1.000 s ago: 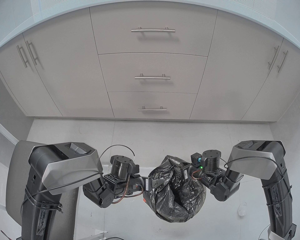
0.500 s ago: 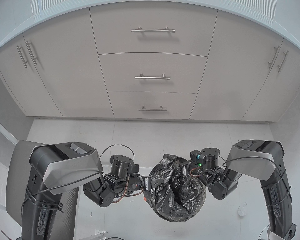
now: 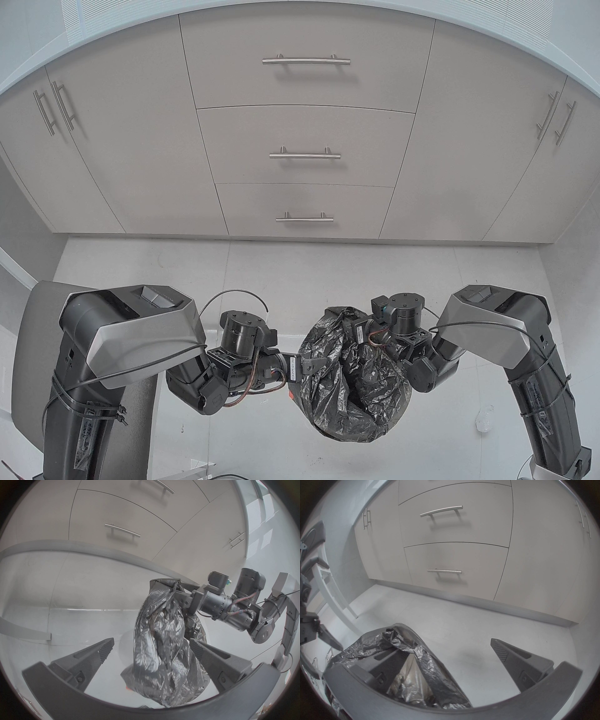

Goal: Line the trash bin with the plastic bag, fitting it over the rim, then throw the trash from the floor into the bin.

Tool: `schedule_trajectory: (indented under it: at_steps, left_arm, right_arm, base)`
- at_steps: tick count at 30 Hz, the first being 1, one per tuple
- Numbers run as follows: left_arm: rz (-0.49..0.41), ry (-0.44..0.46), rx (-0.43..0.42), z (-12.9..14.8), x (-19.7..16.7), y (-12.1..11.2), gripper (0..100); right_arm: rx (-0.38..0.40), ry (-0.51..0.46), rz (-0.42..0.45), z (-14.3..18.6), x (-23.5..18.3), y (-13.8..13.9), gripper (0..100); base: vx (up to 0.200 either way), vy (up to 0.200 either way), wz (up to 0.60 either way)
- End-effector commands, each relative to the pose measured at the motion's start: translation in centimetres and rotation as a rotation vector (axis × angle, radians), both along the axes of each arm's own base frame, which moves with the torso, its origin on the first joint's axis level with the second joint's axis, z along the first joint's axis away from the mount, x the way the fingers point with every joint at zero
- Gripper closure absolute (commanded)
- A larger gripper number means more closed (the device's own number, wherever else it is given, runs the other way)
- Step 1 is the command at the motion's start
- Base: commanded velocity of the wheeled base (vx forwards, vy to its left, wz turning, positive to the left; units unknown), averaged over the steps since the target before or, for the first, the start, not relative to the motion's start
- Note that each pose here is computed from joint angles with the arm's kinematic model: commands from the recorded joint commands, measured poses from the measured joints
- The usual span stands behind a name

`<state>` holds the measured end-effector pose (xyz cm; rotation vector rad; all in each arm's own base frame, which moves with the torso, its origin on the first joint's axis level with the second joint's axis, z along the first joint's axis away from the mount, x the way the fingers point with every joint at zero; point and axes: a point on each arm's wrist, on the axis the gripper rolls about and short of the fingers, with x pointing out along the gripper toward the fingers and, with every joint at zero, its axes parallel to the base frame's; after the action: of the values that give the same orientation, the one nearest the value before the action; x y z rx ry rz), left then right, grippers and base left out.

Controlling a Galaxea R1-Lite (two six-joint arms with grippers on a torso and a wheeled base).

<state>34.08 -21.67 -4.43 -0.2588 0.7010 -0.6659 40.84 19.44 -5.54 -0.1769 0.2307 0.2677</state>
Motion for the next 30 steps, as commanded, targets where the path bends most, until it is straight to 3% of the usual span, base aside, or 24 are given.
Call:
schedule_trajectory:
  at_steps: [1,19,30]
  left_arm:
    - [-0.002,0.001,0.001,-0.1,0.0,0.0,0]
    - [-0.003,0.003,0.004,-0.1,-0.1,0.0,0]
    - [-0.003,0.003,0.004,-0.1,-0.1,0.0,0]
  right_arm:
    - [-0.013,0.002,-0.032,-1.8,1.1,0.2,0]
    - [-0.067,0.116,-0.02,-1.3,1.2,0.2,0]
    - [-0.039,0.092,0.013,3.3,-0.1,0.0,0]
  base:
    - [0.0,0.0,0.0]
    - [0.0,0.0,0.0]
    - [0.0,0.0,0.0]
